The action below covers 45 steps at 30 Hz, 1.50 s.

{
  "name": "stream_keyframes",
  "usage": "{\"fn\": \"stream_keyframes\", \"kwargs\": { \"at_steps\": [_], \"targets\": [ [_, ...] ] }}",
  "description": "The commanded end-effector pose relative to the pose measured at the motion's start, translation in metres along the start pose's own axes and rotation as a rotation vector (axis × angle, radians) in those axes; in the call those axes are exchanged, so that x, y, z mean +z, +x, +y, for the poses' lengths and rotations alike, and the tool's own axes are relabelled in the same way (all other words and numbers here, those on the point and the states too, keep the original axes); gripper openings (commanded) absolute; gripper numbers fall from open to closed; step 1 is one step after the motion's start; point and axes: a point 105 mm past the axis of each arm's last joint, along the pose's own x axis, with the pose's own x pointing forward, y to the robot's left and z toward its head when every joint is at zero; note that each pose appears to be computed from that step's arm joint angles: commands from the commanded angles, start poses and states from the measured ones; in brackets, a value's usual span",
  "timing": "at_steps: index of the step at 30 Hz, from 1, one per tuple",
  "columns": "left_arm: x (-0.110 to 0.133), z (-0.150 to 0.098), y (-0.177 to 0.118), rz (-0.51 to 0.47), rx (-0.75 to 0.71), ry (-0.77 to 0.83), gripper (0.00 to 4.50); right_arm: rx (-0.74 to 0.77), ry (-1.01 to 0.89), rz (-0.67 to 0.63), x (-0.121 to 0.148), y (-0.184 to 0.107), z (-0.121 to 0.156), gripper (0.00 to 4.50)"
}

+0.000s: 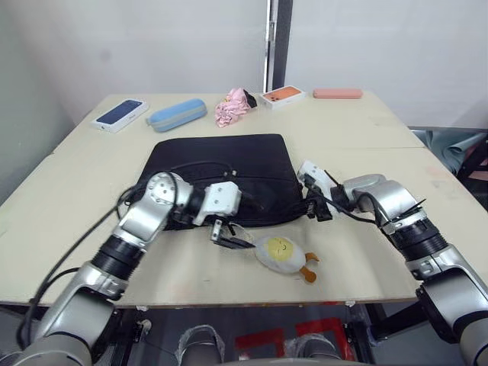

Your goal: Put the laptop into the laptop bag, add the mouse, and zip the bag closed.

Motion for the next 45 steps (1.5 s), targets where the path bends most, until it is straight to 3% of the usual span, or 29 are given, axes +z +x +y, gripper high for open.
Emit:
{"fn": "stream_keyframes", "kwargs": {
  "at_steps": [1, 2, 6, 10, 15, 18, 28, 30, 32, 38, 43, 45],
  "targets": [
    [0.002, 0.015, -0.030, 0.015, 0.110, -0.006, 4.47, -0.033, -0.034, -0.068, 0.013, -0.024, 0.000, 0.00],
    [0.004, 0.013, -0.033, 0.006, 0.106, -0.006, 4.47, -0.032, -0.035, -0.077, 0.014, -0.027, 0.001, 0.00],
    [0.043, 0.023, -0.070, -0.237, 0.204, -0.120, 4.47, -0.016, -0.128, -0.215, 0.033, -0.075, 0.022, 0.00],
    [0.045, 0.020, -0.085, -0.245, 0.233, -0.119, 4.47, 0.017, -0.199, -0.280, 0.039, -0.109, 0.051, 0.00],
    [0.035, 0.023, -0.095, -0.233, 0.248, -0.231, 4.47, -0.058, -0.230, -0.244, 0.034, -0.151, 0.082, 0.00],
    [0.027, 0.025, -0.096, -0.234, 0.245, -0.239, 3.70, -0.103, -0.236, -0.238, 0.032, -0.165, 0.100, 0.00],
    [-0.002, 0.025, -0.077, -0.256, 0.080, -0.237, 0.16, -0.079, -0.224, -0.227, 0.021, -0.156, 0.142, 0.00],
    [-0.004, 0.029, -0.074, -0.277, 0.065, -0.246, 0.07, -0.063, -0.193, -0.232, 0.018, -0.151, 0.144, 0.00],
    [-0.010, 0.029, -0.071, -0.265, 0.048, -0.287, 0.00, -0.064, -0.150, -0.250, 0.019, -0.147, 0.142, 0.52],
    [-0.053, 0.025, -0.054, -0.076, 0.009, -0.277, 0.00, -0.006, -0.121, -0.221, 0.020, -0.111, 0.145, 2.48],
    [-0.067, 0.025, -0.046, -0.036, 0.011, -0.255, 0.00, -0.028, -0.114, -0.136, 0.016, -0.082, 0.127, 4.24],
    [-0.067, 0.028, -0.044, -0.050, 0.026, -0.272, 0.00, -0.011, -0.110, -0.099, 0.014, -0.069, 0.122, 4.44]
  ]
}}
